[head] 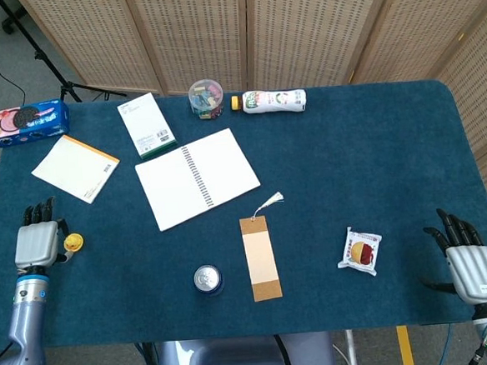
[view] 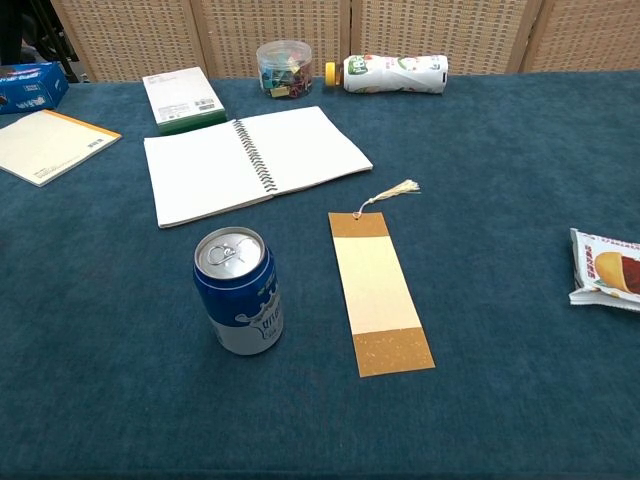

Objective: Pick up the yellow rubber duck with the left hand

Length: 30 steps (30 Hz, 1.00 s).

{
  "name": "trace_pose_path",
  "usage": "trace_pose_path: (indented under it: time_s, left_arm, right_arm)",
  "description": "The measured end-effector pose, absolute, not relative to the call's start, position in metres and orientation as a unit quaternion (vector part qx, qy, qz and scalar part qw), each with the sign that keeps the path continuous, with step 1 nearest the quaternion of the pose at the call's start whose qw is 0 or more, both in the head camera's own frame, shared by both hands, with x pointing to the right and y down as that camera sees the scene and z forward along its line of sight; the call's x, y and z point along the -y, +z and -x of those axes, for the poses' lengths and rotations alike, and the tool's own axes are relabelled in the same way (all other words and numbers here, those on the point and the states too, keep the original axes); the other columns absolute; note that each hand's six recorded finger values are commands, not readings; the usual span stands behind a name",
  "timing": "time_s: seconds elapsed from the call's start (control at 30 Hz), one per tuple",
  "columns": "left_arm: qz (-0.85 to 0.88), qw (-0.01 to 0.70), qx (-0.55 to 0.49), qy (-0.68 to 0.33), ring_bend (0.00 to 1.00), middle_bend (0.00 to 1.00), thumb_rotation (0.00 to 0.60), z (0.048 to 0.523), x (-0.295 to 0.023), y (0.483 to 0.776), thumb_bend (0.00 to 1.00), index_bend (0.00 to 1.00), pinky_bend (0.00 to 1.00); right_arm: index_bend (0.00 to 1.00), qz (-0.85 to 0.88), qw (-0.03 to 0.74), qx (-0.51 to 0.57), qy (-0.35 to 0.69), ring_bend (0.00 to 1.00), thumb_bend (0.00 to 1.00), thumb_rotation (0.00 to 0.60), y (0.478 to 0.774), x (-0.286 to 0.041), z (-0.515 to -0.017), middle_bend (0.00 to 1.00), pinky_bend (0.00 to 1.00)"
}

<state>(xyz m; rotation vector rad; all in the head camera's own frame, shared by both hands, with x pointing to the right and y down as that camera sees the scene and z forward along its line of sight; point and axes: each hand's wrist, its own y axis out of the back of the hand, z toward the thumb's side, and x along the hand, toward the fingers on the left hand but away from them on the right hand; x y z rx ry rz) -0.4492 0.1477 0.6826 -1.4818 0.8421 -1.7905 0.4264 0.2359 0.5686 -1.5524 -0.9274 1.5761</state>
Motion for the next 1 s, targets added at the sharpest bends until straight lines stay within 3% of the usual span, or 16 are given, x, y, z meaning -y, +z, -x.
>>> trace_pose_path:
  time_s: [0.27, 0.5, 1.0]
  left_arm:
    - [0.597, 0.323, -0.371, -0.634, 0.0, 0.0, 0.6, 0.431, -0.143, 0.658, 0.12, 0.34, 0.0]
    - [0.618, 0.326, -0.415, -0.583, 0.0, 0.0, 0.6, 0.422, -0.154, 0.621, 0.1, 0.0, 0.0]
    - [0.602, 0.375, -0.425, -0.563, 0.0, 0.0, 0.6, 0.433, -0.207, 0.606, 0.1, 0.0, 0.0]
  right_arm:
    - [0.2, 0.603, 0.363, 0.36, 0.612, 0.0, 0.0, 0.6, 0.569, -0.236, -0.427, 0.0, 0.09]
    - [0.19, 0.602, 0.364, 0.366, 0.609, 0.0, 0.0, 0.6, 0.568, -0.234, -0.427, 0.0, 0.09]
    - [0.17, 0.6, 0.363, 0.371, 0.609, 0.0, 0.0, 0.6, 0.569, -0.232, -0.43, 0.0, 0.09]
